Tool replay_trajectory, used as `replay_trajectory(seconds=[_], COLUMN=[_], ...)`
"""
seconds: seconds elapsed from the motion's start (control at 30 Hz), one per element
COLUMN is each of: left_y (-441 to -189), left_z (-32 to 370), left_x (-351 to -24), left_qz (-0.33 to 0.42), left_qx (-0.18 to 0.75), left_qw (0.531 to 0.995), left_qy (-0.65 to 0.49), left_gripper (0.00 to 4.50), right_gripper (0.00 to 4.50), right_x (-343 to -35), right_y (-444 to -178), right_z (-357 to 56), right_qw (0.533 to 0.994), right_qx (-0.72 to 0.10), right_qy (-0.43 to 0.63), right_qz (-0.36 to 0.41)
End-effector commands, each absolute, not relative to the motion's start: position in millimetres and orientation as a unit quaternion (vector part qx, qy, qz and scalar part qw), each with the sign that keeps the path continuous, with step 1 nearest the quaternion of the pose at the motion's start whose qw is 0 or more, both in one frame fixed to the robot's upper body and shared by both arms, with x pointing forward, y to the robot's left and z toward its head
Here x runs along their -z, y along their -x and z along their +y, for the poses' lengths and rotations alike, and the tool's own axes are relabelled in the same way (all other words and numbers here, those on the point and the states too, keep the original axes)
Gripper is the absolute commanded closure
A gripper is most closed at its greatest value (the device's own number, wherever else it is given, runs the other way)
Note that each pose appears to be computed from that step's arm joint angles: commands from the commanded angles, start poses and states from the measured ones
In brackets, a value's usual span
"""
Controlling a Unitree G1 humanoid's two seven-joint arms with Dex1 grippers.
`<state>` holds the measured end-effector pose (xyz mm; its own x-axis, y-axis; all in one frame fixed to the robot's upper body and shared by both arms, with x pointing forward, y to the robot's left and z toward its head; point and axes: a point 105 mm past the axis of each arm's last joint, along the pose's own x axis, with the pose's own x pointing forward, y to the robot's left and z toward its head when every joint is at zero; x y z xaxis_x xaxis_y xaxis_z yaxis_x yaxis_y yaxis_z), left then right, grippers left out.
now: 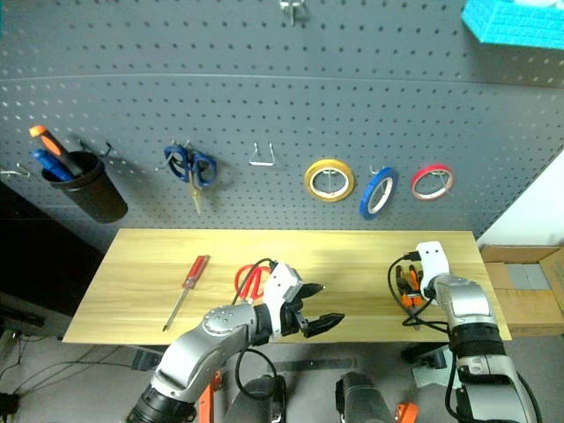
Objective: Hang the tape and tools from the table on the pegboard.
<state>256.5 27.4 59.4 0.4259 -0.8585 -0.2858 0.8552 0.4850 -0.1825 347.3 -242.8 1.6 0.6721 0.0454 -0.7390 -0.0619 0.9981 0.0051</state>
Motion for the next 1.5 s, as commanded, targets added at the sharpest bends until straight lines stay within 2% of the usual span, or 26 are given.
replay_trajectory(seconds=[0.03,0.4,0.5,0.6,0.63,0.8,0.93,1.1,1.2,1.3,1.5], left_y=[-250.7,-235.2,-238.3,-240.5,-241.6,-246.0,-252.0,-260.3,-260.8,-261.8,-254.4], left_z=[24.4,26.2,27.1,27.3,26.7,23.0,28.5,47.3,54.4,59.3,75.8], left_x=[-74.3,-73.7,-75.9,-76.8,-77.8,-78.8,-85.3,-96.6,-106.0,-113.1,-131.3], left_qz=[0.148,0.161,0.159,0.158,0.155,0.147,0.133,0.123,0.110,0.098,0.067], left_qx=[0.515,0.506,0.504,0.504,0.505,0.507,0.499,0.468,0.454,0.443,0.400], left_qw=[0.844,0.847,0.849,0.849,0.849,0.849,0.856,0.873,0.882,0.889,0.911], left_qy=[0.008,0.020,0.023,0.024,0.025,0.026,0.027,0.051,0.064,0.067,0.074], left_gripper=[0.00,0.00,0.00,0.00,0.00,0.00,0.00,0.00,0.00,0.00,0.00], right_gripper=[0.02,0.02,0.61,1.59,1.72,1.72,1.72,1.72,1.72,1.72,1.72], right_x=[1.8,5.6,4.8,4.9,3.8,-1.5,-20.9,-57.0,-81.7,-98.2,-157.9], right_y=[-344.0,-349.3,-351.2,-352.4,-353.0,-353.9,-349.5,-311.6,-293.4,-287.8,-288.2], right_z=[-242.9,-243.2,-243.5,-244.1,-244.8,-247.0,-236.8,-192.6,-165.3,-147.6,-99.6], right_qw=[0.902,0.892,0.894,0.895,0.896,0.902,0.925,0.938,0.944,0.946,0.942], right_qx=[-0.007,0.008,0.005,0.006,0.006,0.003,-0.053,-0.193,-0.246,-0.268,-0.321], right_qy=[-0.036,-0.059,-0.054,-0.052,-0.050,-0.041,0.005,0.097,0.122,0.122,0.098], right_qz=[0.430,0.449,0.445,0.443,0.441,0.429,0.376,0.270,0.185,0.132,-0.025])
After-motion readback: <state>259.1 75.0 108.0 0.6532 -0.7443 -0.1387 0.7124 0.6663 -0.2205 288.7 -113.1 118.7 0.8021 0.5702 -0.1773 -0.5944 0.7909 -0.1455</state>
